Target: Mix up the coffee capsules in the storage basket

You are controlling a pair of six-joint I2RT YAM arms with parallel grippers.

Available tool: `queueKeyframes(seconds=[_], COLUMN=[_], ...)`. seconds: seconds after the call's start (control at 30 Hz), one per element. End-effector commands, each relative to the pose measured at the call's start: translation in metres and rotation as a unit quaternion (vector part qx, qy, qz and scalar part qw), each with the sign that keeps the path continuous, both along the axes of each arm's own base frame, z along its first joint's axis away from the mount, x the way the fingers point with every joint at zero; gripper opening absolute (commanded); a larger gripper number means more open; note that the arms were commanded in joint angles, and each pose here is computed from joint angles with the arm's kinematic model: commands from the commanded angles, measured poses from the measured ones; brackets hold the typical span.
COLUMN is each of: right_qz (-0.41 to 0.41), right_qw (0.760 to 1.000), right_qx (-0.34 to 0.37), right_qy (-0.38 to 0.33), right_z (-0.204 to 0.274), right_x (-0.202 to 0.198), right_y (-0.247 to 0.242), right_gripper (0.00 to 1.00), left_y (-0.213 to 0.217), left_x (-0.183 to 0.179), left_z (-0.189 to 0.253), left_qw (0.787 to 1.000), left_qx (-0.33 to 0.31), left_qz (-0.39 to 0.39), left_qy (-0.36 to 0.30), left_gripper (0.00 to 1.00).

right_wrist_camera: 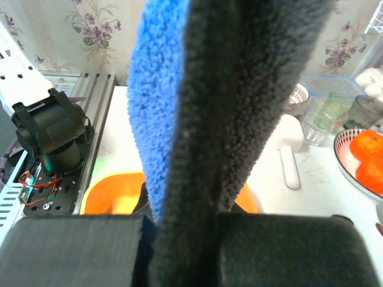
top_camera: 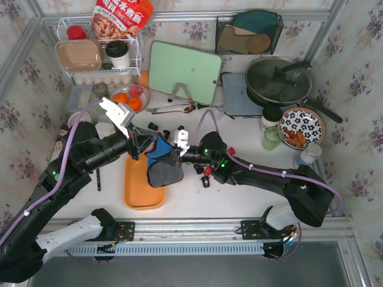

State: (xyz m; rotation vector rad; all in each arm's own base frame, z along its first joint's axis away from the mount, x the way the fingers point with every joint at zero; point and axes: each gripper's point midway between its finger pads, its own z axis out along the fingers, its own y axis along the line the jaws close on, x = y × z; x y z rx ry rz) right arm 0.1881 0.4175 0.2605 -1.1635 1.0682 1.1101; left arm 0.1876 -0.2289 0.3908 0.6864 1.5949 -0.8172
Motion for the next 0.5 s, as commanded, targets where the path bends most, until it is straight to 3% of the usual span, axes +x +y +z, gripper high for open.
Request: queueKeyframes(seconds=[0.0,0.27,0.47], right_qz=[-0.046,-0.191,-0.354], right_qw=[0.998,0.979,0.93], right_qx=[-0.018,-0.03,-0.069], right_qy=[0.023,0.062,0.075], right_z=[0.002,0.044,0.066], right_x=[0.009,0.043,0.081], right_y=[-0.01,-0.044,-0.093], right_gripper=[0.0,0.0,0.0], left_y=[0.017,0.059,0.087], left_x=[0.009,0.018,0.014], left_z=[-0.006,-0.047,-0.066], left_qw=[0.999,0.986,0.975], left_qx=[0.019,0.082,0.126], left_qz=[0.048,0.144,0.184], left_qy=[-0.011,0.005,0.006], left_gripper=[0.13,0.37,0.49])
